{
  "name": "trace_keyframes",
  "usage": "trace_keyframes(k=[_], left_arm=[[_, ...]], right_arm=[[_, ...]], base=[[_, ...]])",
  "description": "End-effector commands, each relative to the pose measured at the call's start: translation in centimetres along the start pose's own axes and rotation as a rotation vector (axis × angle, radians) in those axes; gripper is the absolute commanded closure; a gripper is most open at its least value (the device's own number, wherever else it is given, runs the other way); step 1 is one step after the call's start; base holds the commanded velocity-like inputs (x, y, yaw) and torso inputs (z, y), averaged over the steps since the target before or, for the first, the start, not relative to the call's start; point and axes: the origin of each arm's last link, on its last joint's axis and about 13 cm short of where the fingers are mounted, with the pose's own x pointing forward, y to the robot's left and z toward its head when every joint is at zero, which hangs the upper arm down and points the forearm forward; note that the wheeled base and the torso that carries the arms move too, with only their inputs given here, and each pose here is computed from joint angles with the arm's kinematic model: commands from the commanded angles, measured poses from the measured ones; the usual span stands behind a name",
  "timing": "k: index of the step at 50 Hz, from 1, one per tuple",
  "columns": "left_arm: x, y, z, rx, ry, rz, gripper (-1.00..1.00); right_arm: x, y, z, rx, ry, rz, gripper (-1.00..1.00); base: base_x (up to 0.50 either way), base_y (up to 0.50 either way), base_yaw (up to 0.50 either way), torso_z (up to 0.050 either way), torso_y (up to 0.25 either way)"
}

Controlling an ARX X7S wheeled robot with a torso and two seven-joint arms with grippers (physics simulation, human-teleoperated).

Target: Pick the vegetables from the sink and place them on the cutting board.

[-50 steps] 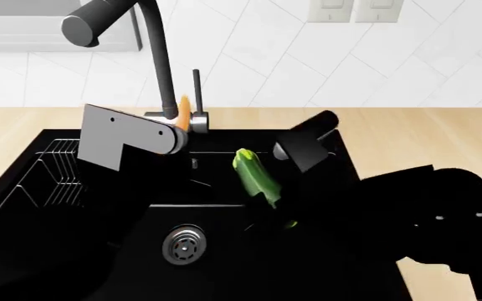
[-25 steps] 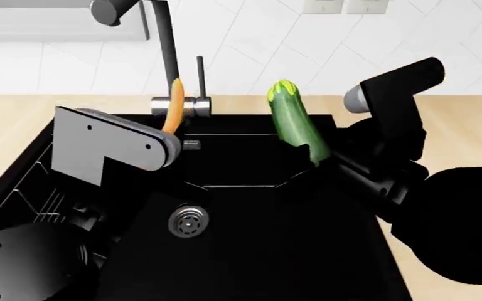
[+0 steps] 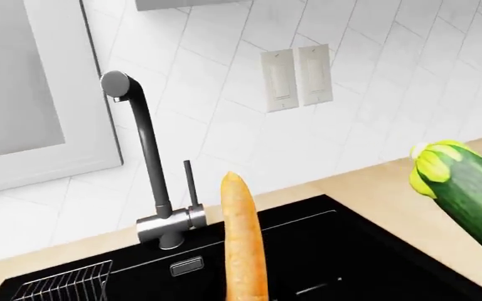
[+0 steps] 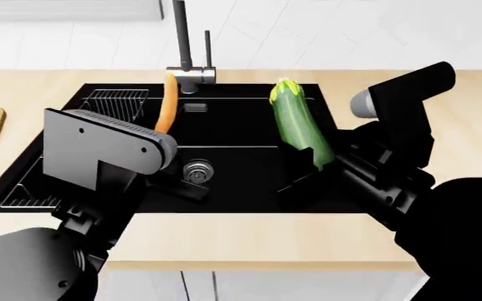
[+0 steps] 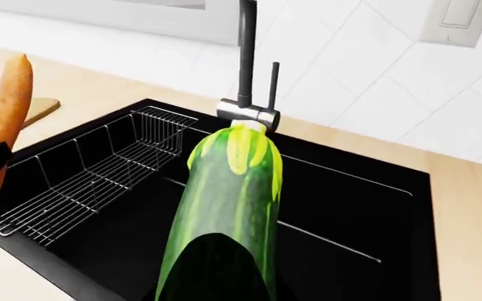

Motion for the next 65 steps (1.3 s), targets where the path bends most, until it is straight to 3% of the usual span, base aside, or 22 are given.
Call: trace_keyframes(k=[1, 10, 14, 21, 26, 30, 42, 48, 65], left_arm=[[0.2, 0.4, 0.6, -0.029, -0.033, 0.036, 1.00], [0.3, 0.8, 0.7, -0.022, -0.059, 0.066, 1.00], [-0.5, 0.9, -0.2, 0.022, -0.137, 0.081, 1.00], [-2.5, 1.7, -2.4, 0.011, -0.216, 0.175, 1.00], [-3.0, 1.7, -2.9, 0.032, -0.237, 0.198, 1.00], [-3.4, 1.5, -2.7, 0.015, -0.247, 0.215, 1.00], [-3.8, 1.2, -2.5, 0.001, -0.261, 0.192, 1.00], [-3.9, 1.2, -2.5, -0.003, -0.266, 0.188, 1.00], [-4.0, 1.2, -2.3, -0.009, -0.264, 0.185, 1.00]], right_arm=[[-0.1, 0.1, -0.1, -0.009, -0.018, 0.005, 1.00], [-0.5, 0.4, -0.3, -0.014, -0.054, 0.021, 1.00], [-1.4, 1.1, -1.3, -0.038, -0.155, -0.002, 1.00], [-4.0, 2.3, -4.1, -0.038, -0.357, -0.069, 1.00], [-4.5, 2.2, -6.1, 0.009, -0.425, -0.076, 1.00], [-5.3, 2.2, -6.4, -0.002, -0.467, -0.091, 1.00], [-4.6, 2.0, -6.7, 0.037, -0.463, -0.109, 1.00], [-4.7, 2.2, -6.6, -0.007, -0.461, -0.148, 1.00], [-4.5, 2.5, -6.6, -0.015, -0.458, -0.132, 1.00]], base=[[-0.50, 0.00, 0.00, 0.000, 0.000], [-0.50, 0.00, 0.00, 0.000, 0.000], [0.00, 0.00, 0.00, 0.000, 0.000], [0.00, 0.00, 0.00, 0.000, 0.000], [0.00, 0.00, 0.00, 0.000, 0.000], [0.04, 0.12, 0.00, 0.000, 0.000], [0.20, 0.50, 0.00, 0.000, 0.000], [0.13, 0.50, 0.00, 0.000, 0.000], [0.07, 0.50, 0.00, 0.000, 0.000]])
